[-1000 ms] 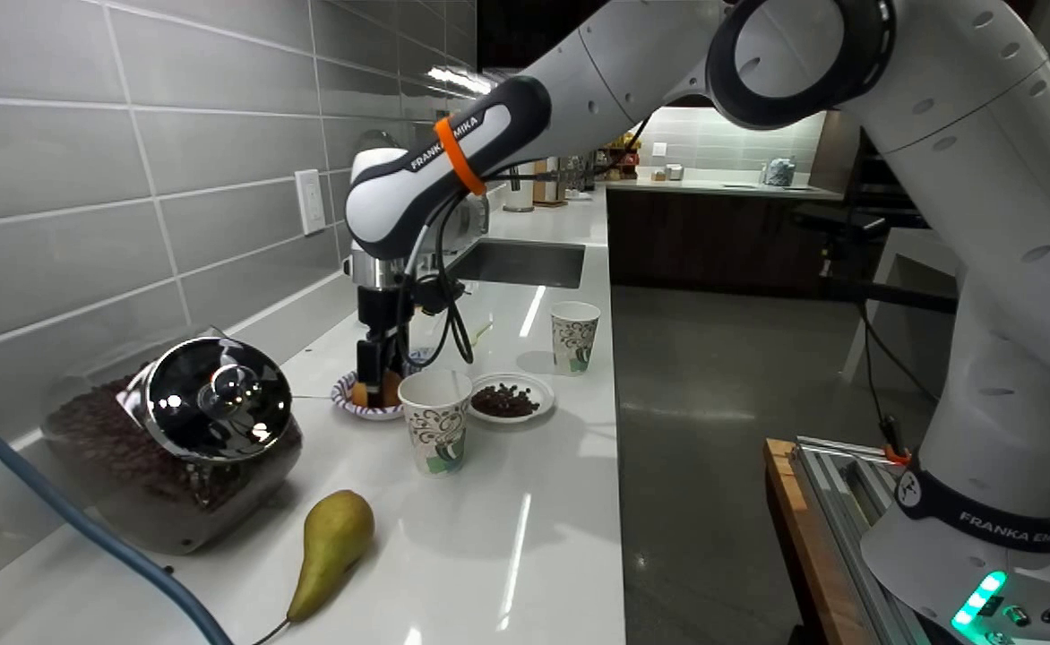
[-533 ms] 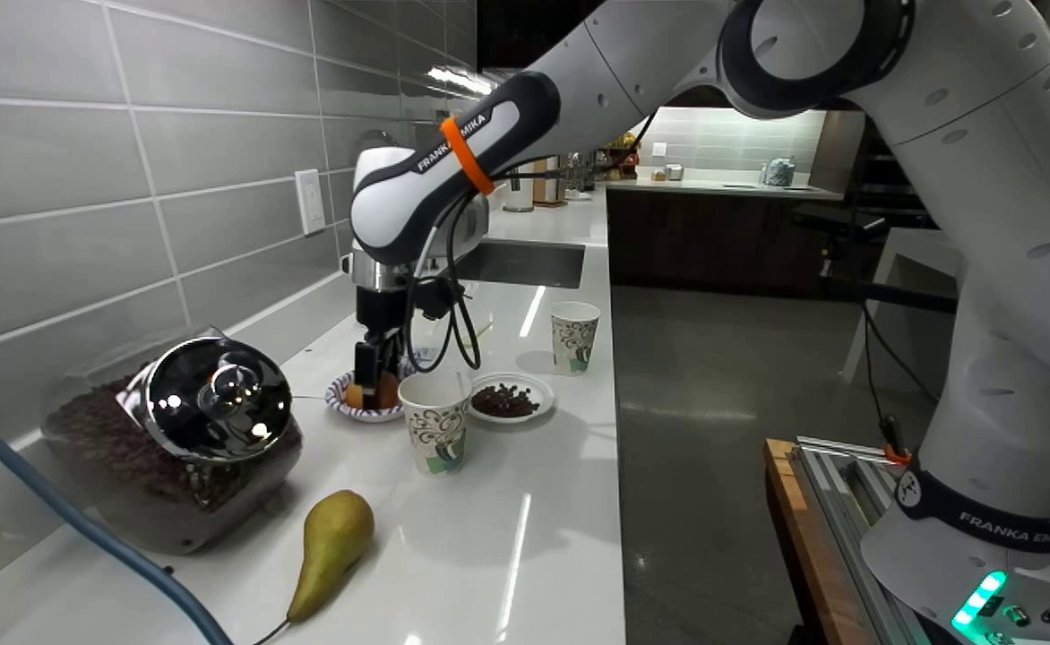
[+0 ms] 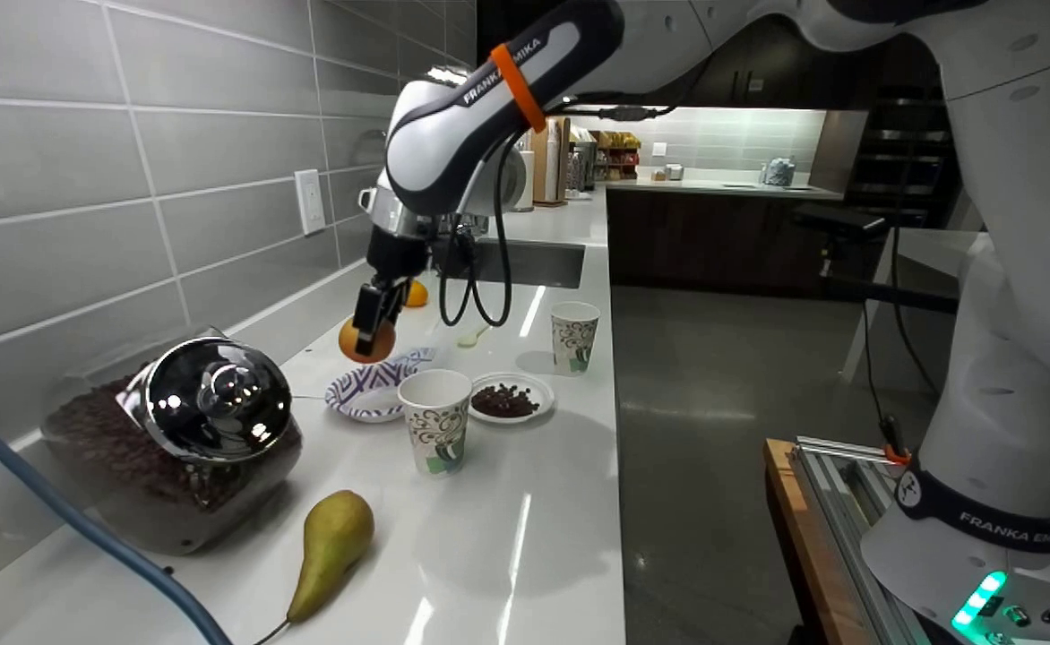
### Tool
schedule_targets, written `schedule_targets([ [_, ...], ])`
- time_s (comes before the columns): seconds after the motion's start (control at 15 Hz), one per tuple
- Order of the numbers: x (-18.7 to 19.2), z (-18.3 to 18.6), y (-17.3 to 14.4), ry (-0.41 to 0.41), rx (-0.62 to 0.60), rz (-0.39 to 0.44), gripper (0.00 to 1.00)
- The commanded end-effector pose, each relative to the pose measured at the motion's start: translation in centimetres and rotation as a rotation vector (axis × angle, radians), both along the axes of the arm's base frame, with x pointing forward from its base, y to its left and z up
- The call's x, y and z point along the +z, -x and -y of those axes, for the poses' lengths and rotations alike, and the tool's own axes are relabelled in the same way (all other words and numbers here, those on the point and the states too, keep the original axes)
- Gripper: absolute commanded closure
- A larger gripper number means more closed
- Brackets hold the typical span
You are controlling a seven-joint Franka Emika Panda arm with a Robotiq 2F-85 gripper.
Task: Remove the fruit from the plate
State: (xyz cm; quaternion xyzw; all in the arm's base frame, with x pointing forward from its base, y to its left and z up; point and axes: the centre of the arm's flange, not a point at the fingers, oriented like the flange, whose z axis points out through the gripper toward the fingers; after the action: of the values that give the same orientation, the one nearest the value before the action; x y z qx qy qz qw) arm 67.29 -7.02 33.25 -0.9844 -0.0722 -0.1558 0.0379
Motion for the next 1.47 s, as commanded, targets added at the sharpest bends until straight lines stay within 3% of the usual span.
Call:
schedule_targets([
  [0.0, 5.2, 3.8, 1.0, -0.070, -0.080, 0.152, 0.38],
  [0.33, 10.1, 13.9, -0.5, -0.256, -0.253, 0.242, 0.38],
  [0.4, 10.3, 16.0, -1.2, -0.321, -0.283, 0.186, 0.38],
  [0.47, 9.2, 12.9, 0.9, -0.228, -0.258, 0.206, 0.13],
  [0.6, 10.0, 15.6, 1.1, -0.276, -0.281, 0.185, 0.13],
  [0.73, 10.0, 16.0, 0.8, -0.285, -0.283, 0.182, 0.13],
  [0.8, 9.8, 15.6, 0.6, -0.288, -0.278, 0.179, 0.38],
  [1.4, 5.7, 20.7, -6.8, -0.242, -0.382, 0.215, 0.38],
])
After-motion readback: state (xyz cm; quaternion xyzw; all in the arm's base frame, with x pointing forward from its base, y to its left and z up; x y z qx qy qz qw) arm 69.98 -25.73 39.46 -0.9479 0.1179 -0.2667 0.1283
